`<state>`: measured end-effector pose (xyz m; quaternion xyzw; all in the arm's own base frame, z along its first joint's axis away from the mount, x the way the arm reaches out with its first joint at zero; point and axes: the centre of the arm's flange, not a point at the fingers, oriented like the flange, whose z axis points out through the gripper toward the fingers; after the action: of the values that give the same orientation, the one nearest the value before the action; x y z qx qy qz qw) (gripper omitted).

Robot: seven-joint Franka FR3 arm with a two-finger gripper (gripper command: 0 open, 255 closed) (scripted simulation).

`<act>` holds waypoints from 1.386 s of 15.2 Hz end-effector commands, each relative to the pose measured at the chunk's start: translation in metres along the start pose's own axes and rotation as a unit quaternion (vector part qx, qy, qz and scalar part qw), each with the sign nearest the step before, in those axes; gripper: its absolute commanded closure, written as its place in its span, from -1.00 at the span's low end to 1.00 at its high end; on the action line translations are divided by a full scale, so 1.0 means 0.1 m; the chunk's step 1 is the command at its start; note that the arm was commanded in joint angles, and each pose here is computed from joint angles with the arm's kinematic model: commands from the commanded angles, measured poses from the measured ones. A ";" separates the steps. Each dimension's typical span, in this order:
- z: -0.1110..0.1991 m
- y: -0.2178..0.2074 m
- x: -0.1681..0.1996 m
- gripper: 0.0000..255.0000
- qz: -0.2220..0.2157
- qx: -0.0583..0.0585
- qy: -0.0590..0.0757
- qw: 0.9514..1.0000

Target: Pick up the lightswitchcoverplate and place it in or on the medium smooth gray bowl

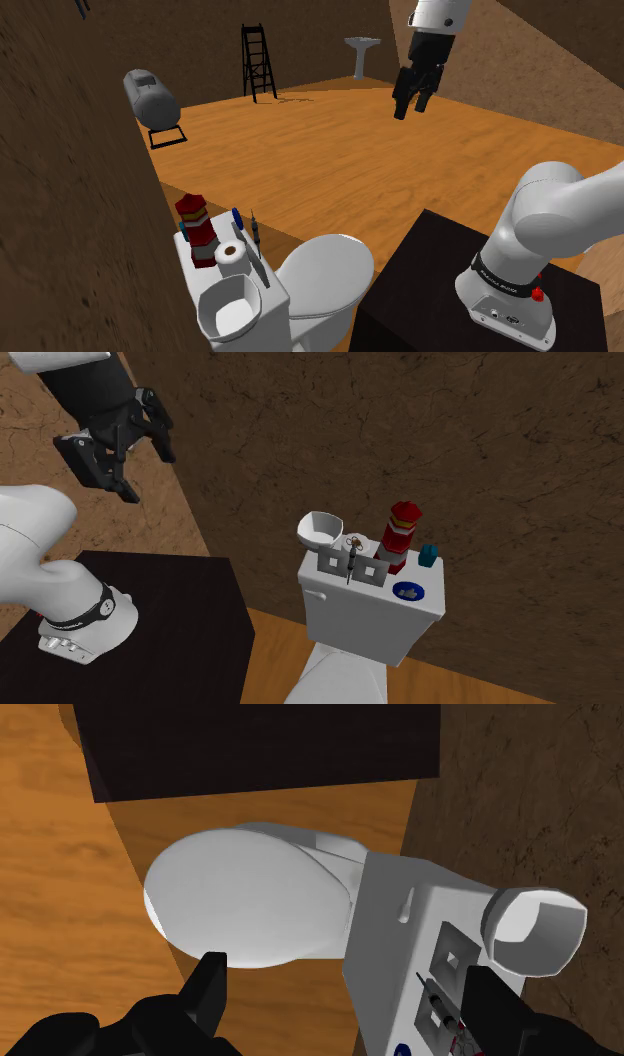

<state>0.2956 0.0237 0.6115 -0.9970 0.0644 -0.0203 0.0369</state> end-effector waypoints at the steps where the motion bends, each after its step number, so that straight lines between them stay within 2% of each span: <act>1: 0.00 0.00 0.00 -1.00 0.000 0.000 0.000 1.000; 21: 2.06 -1.52 0.79 -1.00 0.025 -0.029 0.006 0.999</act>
<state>0.3972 0.1691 0.4303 -0.9958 0.0886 -0.0228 0.0091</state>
